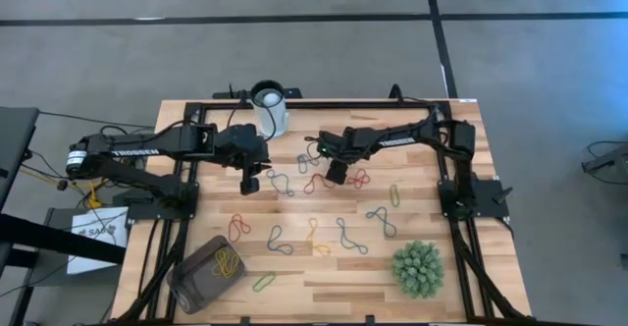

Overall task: Pick and place items into bin
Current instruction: Put the yellow rubber band into the black bin

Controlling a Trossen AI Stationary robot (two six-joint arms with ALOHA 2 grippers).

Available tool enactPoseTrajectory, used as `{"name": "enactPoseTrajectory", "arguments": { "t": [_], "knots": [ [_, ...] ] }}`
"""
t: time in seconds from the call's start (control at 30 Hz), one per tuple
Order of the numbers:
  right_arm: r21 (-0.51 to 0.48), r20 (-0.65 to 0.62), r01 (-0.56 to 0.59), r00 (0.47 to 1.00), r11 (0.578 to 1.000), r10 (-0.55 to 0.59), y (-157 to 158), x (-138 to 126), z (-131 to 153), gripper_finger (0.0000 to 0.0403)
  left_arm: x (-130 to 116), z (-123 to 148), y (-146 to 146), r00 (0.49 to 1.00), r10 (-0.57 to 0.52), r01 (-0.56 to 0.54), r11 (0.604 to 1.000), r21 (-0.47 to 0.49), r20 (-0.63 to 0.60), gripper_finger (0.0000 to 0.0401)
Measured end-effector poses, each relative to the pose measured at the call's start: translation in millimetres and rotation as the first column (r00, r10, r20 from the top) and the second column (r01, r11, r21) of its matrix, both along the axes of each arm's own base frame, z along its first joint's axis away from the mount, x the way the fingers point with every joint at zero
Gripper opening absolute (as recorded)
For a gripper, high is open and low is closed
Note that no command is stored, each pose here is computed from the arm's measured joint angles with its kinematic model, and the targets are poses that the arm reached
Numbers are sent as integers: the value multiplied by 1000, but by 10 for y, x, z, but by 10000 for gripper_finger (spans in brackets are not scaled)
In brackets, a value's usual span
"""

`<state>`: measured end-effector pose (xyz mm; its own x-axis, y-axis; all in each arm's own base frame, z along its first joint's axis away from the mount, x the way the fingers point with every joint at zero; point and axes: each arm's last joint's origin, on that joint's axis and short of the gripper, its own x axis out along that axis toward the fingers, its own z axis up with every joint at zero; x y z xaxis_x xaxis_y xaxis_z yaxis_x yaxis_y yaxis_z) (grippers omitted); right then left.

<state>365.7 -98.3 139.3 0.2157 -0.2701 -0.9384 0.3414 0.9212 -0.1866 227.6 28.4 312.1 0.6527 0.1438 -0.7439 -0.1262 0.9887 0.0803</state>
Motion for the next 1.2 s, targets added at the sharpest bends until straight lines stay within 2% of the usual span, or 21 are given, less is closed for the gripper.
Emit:
{"name": "enactPoseTrajectory", "arguments": {
  "t": [0.23, 0.33, 0.47, 0.63, 0.8, 0.9, 1.03, 1.2],
  "knots": [
    [-33, 51, -36, 998, 999, 38, -29, 55, 25, 184, -1, 1, 2, 1000, 3, -3, 1000, 8, 0, 58],
    [-69, 39, -21, 999, 997, 24, -54, 91, -76, 175, -1, 1, 2, 1000, 3, -3, 1000, 8, 0, 58],
    [-67, 22, 6, 1000, 998, -4, -69, 61, -79, 156, -3, 1, 2, 1000, 3, -3, 1000, 8, -2, 58],
    [-142, -1, 68, 998, 987, -69, -125, 27, -83, 109, -7, -3, 1, 1000, 4, -4, 1000, 7, -7, 58],
    [-153, -14, 58, 998, 987, -61, -190, 6, -84, 17, -8, -2, 1, 1000, 5, -5, 1000, 7, -7, 58],
    [-163, -18, 41, 999, 986, -44, -157, 22, -75, 12, -8, -2, 2, 1000, 8, -8, 1000, 6, -7, 58],
    [-168, 26, 17, 1000, 986, -12, -51, 109, 79, 4, -10, -2, 9, 1000, 26, -26, 999, 28, -9, 58],
    [-165, 136, -70, 986, 984, 94, 210, 266, 490, 3, -11, 0, 16, 999, 42, -41, 998, 44, -10, 58]
  ]
}}
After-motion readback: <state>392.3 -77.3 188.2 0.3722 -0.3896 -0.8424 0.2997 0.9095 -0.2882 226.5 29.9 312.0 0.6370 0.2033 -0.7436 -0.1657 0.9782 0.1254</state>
